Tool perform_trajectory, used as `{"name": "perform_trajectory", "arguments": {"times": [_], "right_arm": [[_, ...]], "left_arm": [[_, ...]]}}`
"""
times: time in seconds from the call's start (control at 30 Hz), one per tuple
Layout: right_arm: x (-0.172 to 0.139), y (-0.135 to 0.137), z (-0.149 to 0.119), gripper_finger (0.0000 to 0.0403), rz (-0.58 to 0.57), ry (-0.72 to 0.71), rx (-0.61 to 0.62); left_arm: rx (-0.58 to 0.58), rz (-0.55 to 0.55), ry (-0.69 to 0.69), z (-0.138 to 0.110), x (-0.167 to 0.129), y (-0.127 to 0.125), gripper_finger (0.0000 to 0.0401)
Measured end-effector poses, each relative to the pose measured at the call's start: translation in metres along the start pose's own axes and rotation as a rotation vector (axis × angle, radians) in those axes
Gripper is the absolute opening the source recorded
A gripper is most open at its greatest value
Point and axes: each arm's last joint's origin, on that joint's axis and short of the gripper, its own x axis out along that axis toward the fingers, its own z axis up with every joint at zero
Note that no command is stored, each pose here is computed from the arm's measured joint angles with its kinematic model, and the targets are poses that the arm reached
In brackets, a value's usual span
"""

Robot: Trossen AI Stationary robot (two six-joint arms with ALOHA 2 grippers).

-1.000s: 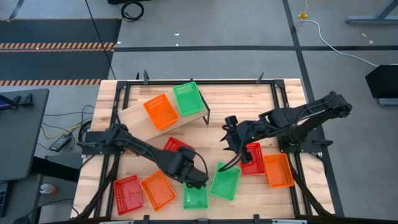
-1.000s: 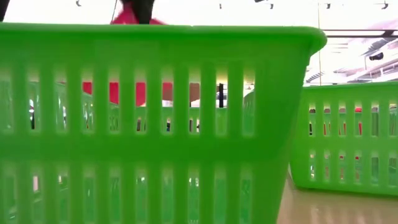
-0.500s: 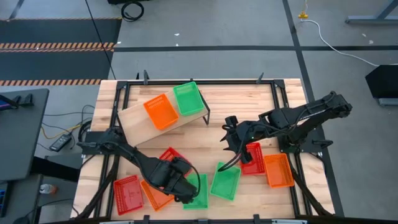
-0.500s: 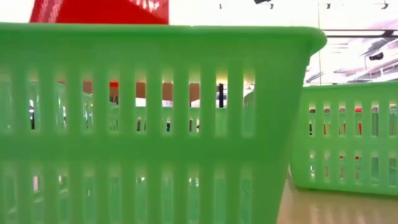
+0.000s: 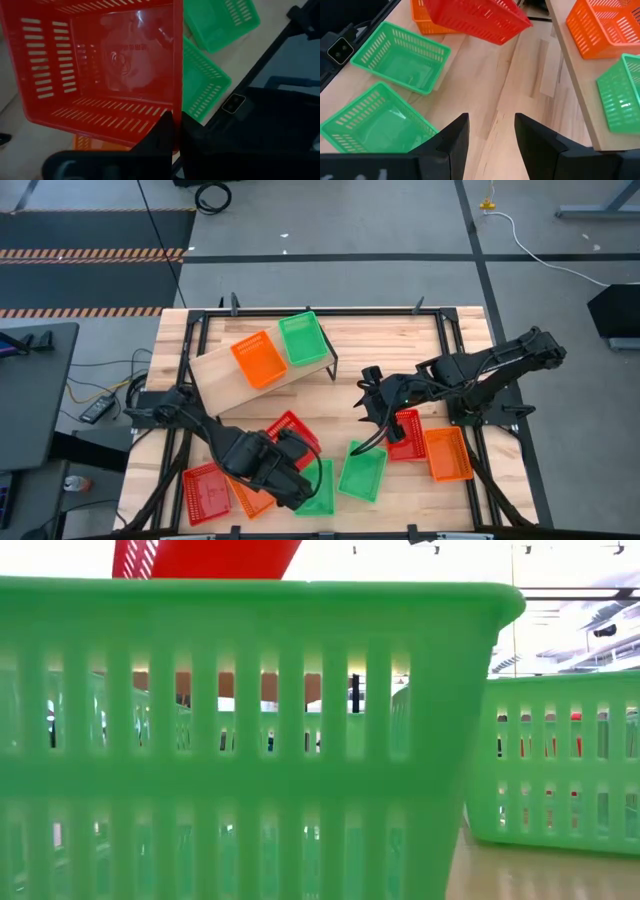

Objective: Stack baskets on shelf by color
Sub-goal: Put the top right red bin on the shelf

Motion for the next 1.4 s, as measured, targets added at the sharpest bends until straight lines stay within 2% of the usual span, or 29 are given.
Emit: {"name": "perform_trajectory", "arguments": {"times": [0.27,0.47,0.6,0.83,1.0,1.23,1.4], "right_arm": [[0.0,0.0,0.0,0.0165,0.0,0.001,0.0],[0.0,0.0,0.0,0.0165,0.001,0.001,0.0],[0.0,0.0,0.0,0.0165,0.006,0.001,0.0],[0.0,0.0,0.0,0.0165,0.006,0.0,0.0],[0.0,0.0,0.0,0.0165,0.006,0.0,0.0],[0.0,0.0,-0.001,0.0165,0.008,0.007,-0.002],[0.0,0.0,-0.001,0.0165,0.008,0.007,-0.002]], "left_arm": [[0.009,-0.019,-0.064,-0.002,-0.021,0.011,0.0015],[0.022,-0.019,-0.083,-0.005,-0.026,0.015,0.0015],[0.073,-0.029,-0.055,-0.01,-0.026,0.013,0.0015],[0.195,-0.007,-0.101,-0.007,-0.026,0.014,0.0015],[0.192,-0.03,-0.076,-0.004,-0.031,0.018,0.0015],[0.206,-0.049,-0.177,-0.01,-0.054,0.026,0.0015],[0.208,-0.061,-0.19,-0.013,-0.062,0.032,0.0015]]}}
